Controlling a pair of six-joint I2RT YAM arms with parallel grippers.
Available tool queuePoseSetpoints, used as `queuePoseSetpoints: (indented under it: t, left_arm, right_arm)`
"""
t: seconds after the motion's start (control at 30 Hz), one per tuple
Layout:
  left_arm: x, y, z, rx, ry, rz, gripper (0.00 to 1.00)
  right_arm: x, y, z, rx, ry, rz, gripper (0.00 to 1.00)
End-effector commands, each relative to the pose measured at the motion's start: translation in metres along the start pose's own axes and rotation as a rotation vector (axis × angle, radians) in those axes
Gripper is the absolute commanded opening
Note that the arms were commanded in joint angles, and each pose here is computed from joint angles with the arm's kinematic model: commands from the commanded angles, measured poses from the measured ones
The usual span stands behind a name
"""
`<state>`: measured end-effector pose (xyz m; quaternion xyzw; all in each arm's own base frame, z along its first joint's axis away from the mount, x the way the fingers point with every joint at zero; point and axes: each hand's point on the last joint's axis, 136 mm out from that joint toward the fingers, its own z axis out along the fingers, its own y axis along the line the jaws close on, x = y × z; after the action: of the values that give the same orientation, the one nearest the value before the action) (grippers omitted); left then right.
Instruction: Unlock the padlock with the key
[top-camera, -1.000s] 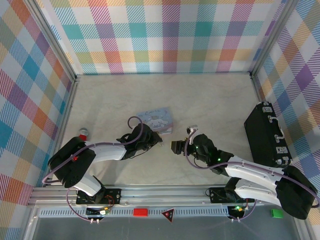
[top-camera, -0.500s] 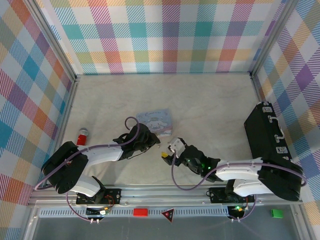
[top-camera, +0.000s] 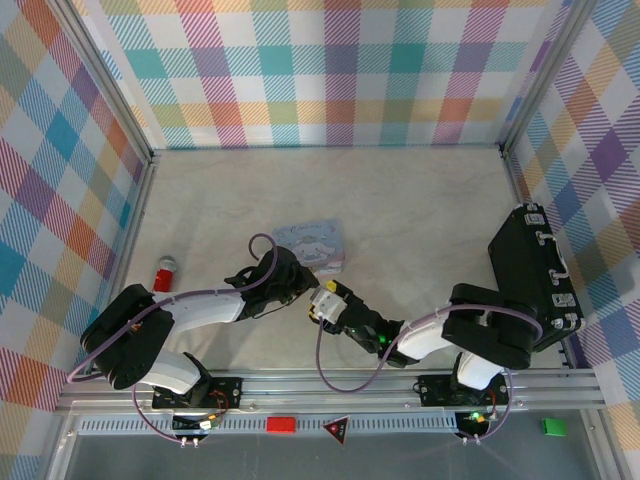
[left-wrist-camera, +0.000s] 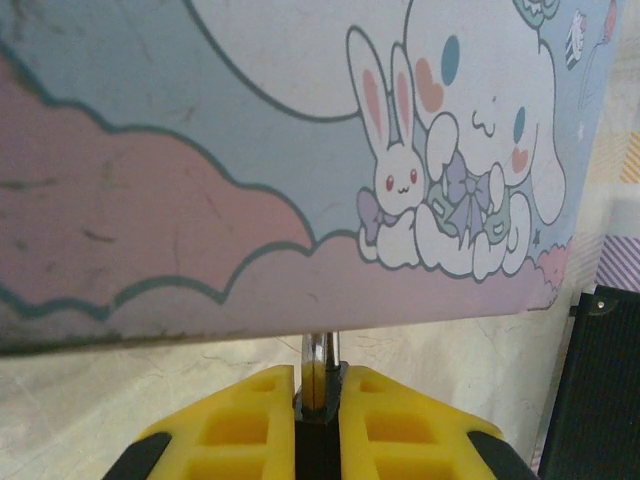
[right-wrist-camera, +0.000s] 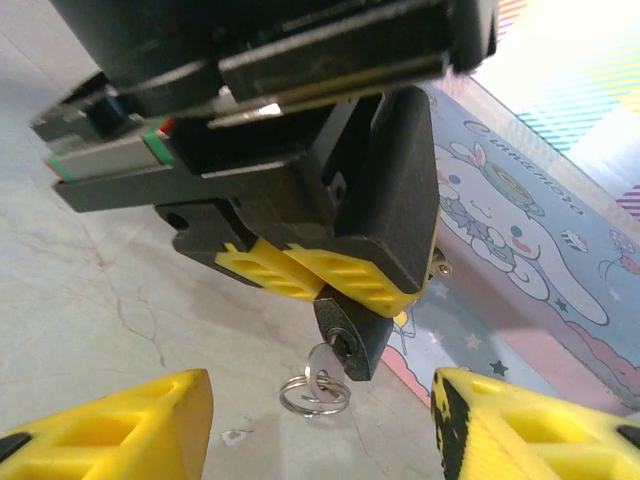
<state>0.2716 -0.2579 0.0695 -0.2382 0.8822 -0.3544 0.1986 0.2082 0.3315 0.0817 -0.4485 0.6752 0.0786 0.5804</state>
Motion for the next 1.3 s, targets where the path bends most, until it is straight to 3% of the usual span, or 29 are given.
queuePoseSetpoints:
  t: [0.0, 0.43, 0.77, 1.27]
  left_arm:
    - [-0.002, -0.011, -0.007, 0.04, 0.007, 0.004, 0.0]
    - [-0.004, -0.007, -0.01, 0.017, 0.003, 0.007, 0.0]
    - [-0.005, -0.009, -0.012, 0.013, 0.002, 0.01, 0.0]
    - [-0.013, -0.02, -0.016, 0.038, -0.015, 0.007, 0.0]
  right_arm:
    - [-0.019, -0.009, 0.005, 0.069, -0.068, 0.022, 0.57]
    - [-0.012, -0.012, 0.014, 0.131, -0.078, 0.037, 0.33]
    - [-0.01, -0.013, 0.012, 0.127, -0.075, 0.083, 0.23]
    - [-0.003, -0.012, 0.015, 0.135, -0.045, 0.113, 0.17]
